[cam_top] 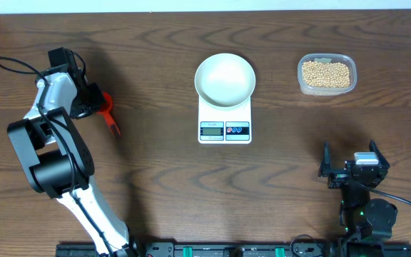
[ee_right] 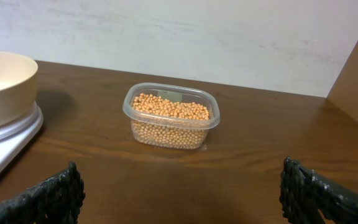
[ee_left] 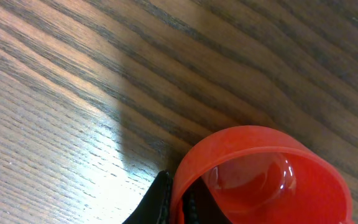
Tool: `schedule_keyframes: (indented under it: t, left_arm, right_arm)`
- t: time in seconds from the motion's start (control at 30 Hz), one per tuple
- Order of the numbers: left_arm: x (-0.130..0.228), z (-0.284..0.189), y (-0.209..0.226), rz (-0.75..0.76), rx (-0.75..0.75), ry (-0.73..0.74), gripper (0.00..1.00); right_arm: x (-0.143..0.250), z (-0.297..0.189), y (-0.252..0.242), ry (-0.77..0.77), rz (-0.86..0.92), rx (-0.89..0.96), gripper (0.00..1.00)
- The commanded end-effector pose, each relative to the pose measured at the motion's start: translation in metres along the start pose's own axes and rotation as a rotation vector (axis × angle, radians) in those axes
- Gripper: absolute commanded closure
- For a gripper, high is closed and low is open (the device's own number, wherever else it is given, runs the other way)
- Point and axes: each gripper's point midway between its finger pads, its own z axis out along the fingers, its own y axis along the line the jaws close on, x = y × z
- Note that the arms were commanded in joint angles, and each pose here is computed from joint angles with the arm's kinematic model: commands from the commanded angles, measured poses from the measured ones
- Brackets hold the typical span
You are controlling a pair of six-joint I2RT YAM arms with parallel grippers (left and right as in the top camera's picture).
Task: Scoop item into bowl and weigh 50g on scale
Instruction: 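Lift the red scoop with the left gripper over the bowl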
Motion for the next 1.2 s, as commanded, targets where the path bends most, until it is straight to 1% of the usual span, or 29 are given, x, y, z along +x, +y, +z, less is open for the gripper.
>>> schedule_keyframes:
  t: [0.0,0.1,0.2,0.33,0.43,0.5,0.6,0.87,1.0,1.1,1.17]
  left_arm:
    - [0.004,0.000,0.003,-0.030,-0.005,0.013,0.93]
    - [-0.007,-0.026,-0.001,-0.104,0.019,-0.048,0.93]
    - [-0.019,-0.066,-0.015,-0.197,0.119,-0.123,0.93]
    - [-0.029,-0.129,-0.035,-0.420,0.285,-0.202,0.93]
    - [-0.027,-0.167,-0.048,-0.604,0.394,-0.211,0.93]
    - [-0.023,-0.186,-0.062,-0.655,0.463,-0.199,0.93]
    - [-0.012,-0.203,-0.093,-0.629,0.543,-0.167,0.93]
    - [0.035,-0.212,-0.188,-0.509,0.617,-0.050,0.93]
    - [0.058,-0.222,-0.232,-0.433,0.665,-0.023,0.93]
    - [0.079,-0.229,-0.261,-0.395,0.695,0.007,0.93]
    - [0.089,-0.230,-0.277,-0.361,0.704,0.000,0.93]
  right_arm:
    - [0.002,0.000,0.002,0.005,-0.007,-0.006,0.01]
    - [0.002,0.000,0.002,0.005,-0.007,-0.006,0.01]
    - [0.002,0.000,0.002,0.005,-0.007,-0.006,0.01]
    - [0.002,0.000,0.002,0.005,-0.007,-0.006,0.01]
    - [0.002,0.000,0.002,0.005,-0.007,-0.006,0.01]
    - [0.002,0.000,0.002,0.005,-0.007,-0.006,0.01]
    - [0.002,0.000,0.002,0.005,-0.007,-0.006,0.01]
    - [0.002,0.000,0.002,0.005,-0.007,-0.006,0.01]
    - [0.002,0.000,0.002,0.005,-0.008,-0.005,0.01]
    - [0.003,0.000,-0.012,0.018,-0.083,0.071,0.01]
    - [0.004,-0.001,-0.018,0.026,-0.123,0.109,0.01]
